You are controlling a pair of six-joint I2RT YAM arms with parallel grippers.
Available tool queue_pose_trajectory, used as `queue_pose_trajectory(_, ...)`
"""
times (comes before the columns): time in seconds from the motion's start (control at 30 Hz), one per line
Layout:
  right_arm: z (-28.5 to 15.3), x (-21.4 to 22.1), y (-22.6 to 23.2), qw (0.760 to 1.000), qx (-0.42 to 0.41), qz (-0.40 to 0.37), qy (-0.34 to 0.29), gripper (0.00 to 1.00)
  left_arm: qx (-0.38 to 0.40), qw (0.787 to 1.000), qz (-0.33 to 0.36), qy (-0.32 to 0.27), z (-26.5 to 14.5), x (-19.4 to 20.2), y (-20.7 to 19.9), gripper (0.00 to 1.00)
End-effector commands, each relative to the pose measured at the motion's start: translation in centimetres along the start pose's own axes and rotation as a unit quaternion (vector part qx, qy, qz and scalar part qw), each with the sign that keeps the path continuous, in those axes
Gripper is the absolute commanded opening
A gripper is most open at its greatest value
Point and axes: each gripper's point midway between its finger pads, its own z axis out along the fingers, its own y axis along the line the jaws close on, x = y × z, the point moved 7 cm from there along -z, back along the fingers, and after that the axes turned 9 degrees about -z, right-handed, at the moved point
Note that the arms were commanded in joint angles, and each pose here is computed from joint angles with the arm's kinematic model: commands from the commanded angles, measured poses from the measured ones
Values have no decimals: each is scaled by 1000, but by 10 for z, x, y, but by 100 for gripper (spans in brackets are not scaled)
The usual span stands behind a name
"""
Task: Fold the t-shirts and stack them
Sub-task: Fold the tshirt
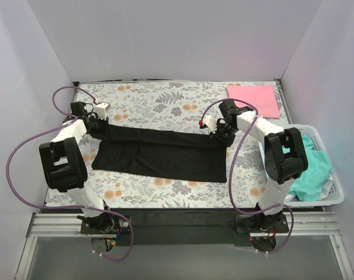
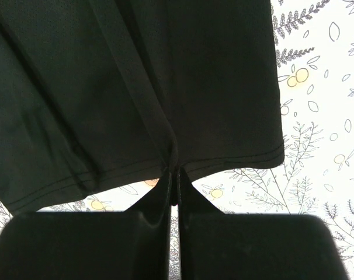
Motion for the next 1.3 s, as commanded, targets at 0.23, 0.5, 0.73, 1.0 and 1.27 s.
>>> queue_pose_trajectory(0.23,0,-1,-4,1000,2,-14,7,1,2,1000,5,19,4,17,1,0)
queue_pose_trajectory(0.5,-13,-11,-11,1000,21,-18,-7,1,0,1000,14,-5,-16,7,-9,0)
queue_pose_trajectory(0.73,-9,-1,-2,1000,14,-23,5,1,-18,999,25,16,-10,15,0,0)
queue_pose_trajectory(1.0,0,4,1,1000,2,-23,14,1,-27,998,37,35,-5,25,6,0)
queue_pose_trajectory(1.27,-19,-10,1,1000,9,-23,-16,54,19,998,29,47,-9,17,-3,22)
